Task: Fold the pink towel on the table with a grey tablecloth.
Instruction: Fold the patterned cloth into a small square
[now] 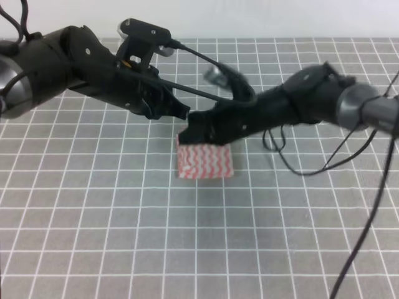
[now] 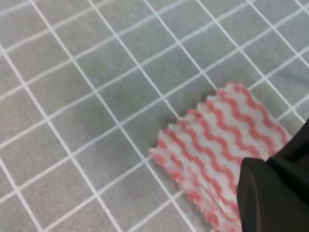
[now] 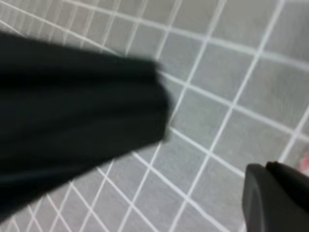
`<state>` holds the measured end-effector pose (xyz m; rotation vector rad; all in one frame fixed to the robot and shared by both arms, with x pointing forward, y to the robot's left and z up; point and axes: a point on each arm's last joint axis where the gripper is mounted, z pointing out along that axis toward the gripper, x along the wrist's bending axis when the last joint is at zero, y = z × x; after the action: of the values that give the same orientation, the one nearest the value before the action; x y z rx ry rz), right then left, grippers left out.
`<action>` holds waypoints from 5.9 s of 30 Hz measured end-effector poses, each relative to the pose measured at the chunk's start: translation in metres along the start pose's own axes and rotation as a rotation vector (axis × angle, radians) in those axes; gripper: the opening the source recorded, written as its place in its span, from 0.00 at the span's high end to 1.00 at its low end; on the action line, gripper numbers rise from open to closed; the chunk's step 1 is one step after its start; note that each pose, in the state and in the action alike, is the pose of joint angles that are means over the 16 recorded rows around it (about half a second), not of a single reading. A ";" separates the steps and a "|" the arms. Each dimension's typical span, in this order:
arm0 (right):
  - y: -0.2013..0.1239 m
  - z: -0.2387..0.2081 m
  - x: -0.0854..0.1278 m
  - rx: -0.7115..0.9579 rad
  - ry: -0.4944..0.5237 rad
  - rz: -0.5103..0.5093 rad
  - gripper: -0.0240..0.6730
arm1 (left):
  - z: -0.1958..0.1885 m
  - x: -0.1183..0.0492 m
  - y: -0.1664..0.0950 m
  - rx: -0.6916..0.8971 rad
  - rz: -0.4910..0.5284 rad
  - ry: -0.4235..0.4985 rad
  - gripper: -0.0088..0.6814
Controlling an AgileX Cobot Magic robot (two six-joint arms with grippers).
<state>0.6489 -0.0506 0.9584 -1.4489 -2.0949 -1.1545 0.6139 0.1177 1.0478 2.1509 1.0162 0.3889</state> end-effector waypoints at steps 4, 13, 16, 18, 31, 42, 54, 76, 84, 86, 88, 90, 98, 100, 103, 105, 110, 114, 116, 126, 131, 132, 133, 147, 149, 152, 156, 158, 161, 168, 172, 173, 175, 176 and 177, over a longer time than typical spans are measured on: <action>0.001 -0.009 0.000 0.015 -0.062 -0.045 0.99 | 0.002 -0.001 -0.002 0.019 0.004 -0.014 0.99; -0.002 -0.011 -0.013 0.053 -0.217 -0.070 0.99 | 0.023 -0.004 -0.016 0.096 0.001 -0.093 0.99; -0.001 -0.014 -0.012 0.045 -0.232 -0.082 0.99 | 0.034 -0.006 -0.024 0.135 -0.003 -0.129 0.99; 0.002 -0.018 -0.008 0.032 -0.237 -0.091 0.99 | 0.040 -0.007 -0.029 0.162 -0.007 -0.153 0.99; 0.016 -0.098 0.053 -0.126 -0.326 -0.213 0.99 | 0.046 -0.010 -0.040 0.247 0.007 -0.211 0.99; -0.026 -0.192 0.109 -0.424 -0.359 -0.268 0.99 | -0.061 -0.025 0.009 0.024 0.095 -0.142 0.99; -0.127 -0.266 0.130 -0.728 -0.342 -0.298 0.99 | -0.197 -0.044 0.010 -0.221 0.094 0.056 0.99; -0.254 -0.299 0.119 -0.880 -0.287 -0.374 0.99 | -0.281 -0.072 -0.144 -0.382 -0.113 0.274 0.99; -0.263 -0.304 0.121 -0.903 -0.279 -0.396 0.99 | -0.290 -0.079 -0.180 -0.346 -0.186 0.283 0.99; -0.263 -0.304 0.121 -0.905 -0.281 -0.398 0.99 | -0.291 -0.080 -0.186 -0.320 -0.196 0.280 0.99; -0.263 -0.304 0.121 -0.905 -0.282 -0.400 0.99 | -0.290 -0.081 -0.191 -0.291 -0.205 0.277 0.99; -0.263 -0.304 0.121 -0.904 -0.283 -0.401 0.99 | -0.290 -0.082 -0.194 -0.262 -0.212 0.274 0.99; -0.264 -0.303 0.121 -0.890 -0.285 -0.402 0.99 | -0.289 -0.083 -0.202 -0.178 -0.221 0.269 0.99; -0.264 -0.303 0.121 -0.885 -0.284 -0.402 0.99 | -0.289 -0.083 -0.203 -0.172 -0.221 0.269 0.99; -0.264 -0.302 0.121 -0.878 -0.283 -0.400 0.99 | -0.289 -0.083 -0.203 -0.166 -0.219 0.269 0.99; -0.264 -0.302 0.121 -0.875 -0.283 -0.400 0.99 | -0.289 -0.083 -0.203 -0.166 -0.218 0.269 0.99; -0.265 -0.301 0.119 -0.870 -0.291 -0.404 0.99 | -0.289 -0.084 -0.204 -0.166 -0.217 0.269 0.99; -0.266 -0.299 0.116 -0.859 -0.319 -0.425 0.99 | -0.289 -0.083 -0.203 -0.165 -0.216 0.269 0.99; -0.266 -0.298 0.114 -0.853 -0.341 -0.444 0.99 | -0.289 -0.083 -0.203 -0.165 -0.216 0.269 0.99; -0.268 -0.299 0.103 -0.840 -0.507 -0.578 0.99 | -0.289 -0.083 -0.203 -0.164 -0.216 0.269 0.99; -0.276 -0.306 0.099 -0.847 -0.611 -0.603 0.99 | -0.289 -0.084 -0.204 -0.165 -0.216 0.271 0.99; -0.278 -0.308 0.098 -0.846 -0.632 -0.601 0.99 | -0.289 -0.083 -0.204 -0.165 -0.216 0.272 0.99; -0.281 -0.310 0.097 -0.844 -0.652 -0.597 0.99 | -0.290 -0.083 -0.204 -0.165 -0.216 0.272 0.99; -0.307 -0.315 0.086 -0.870 -0.824 -0.522 0.99 | -0.288 -0.082 -0.203 -0.157 -0.211 0.278 0.99; -0.307 -0.311 0.080 -0.888 -0.824 -0.519 0.99 | -0.288 -0.082 -0.203 -0.156 -0.211 0.279 0.99; -0.308 -0.303 0.069 -0.923 -0.824 -0.515 0.99 | -0.288 -0.082 -0.203 -0.156 -0.210 0.279 0.99; -0.316 -0.287 0.049 -0.971 -0.830 -0.493 0.99 | -0.288 -0.082 -0.203 -0.155 -0.211 0.278 0.99; -0.322 -0.279 0.039 -0.983 -0.836 -0.476 0.99 | -0.288 -0.082 -0.203 -0.156 -0.211 0.279 0.99; -0.332 -0.268 0.024 -0.993 -0.847 -0.442 0.99 | -0.288 -0.082 -0.204 -0.157 -0.210 0.279 0.99; -0.349 -0.251 0.001 -0.955 -0.881 -0.357 0.99 | -0.288 -0.082 -0.204 -0.154 -0.207 0.284 0.99; -0.352 -0.249 -0.002 -0.921 -0.895 -0.322 0.99 | -0.289 -0.082 -0.204 -0.153 -0.206 0.288 0.99; -0.352 -0.249 -0.002 -0.918 -0.897 -0.317 0.99 | -0.289 -0.082 -0.204 -0.154 -0.205 0.289 0.99; -0.353 -0.248 -0.003 -0.904 -0.900 -0.304 0.99 | -0.289 -0.082 -0.204 -0.152 -0.204 0.290 0.99; -0.353 -0.249 -0.003 -0.903 -0.901 -0.303 0.99 | -0.289 -0.082 -0.204 -0.151 -0.204 0.291 0.99; -0.353 -0.248 -0.003 -0.899 -0.901 -0.301 0.99 | -0.289 -0.082 -0.204 -0.151 -0.204 0.291 0.99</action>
<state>0.2944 -0.2976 0.9576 -2.4636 -2.5329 -2.0002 0.2954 0.2820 1.1061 1.8700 1.3108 0.6710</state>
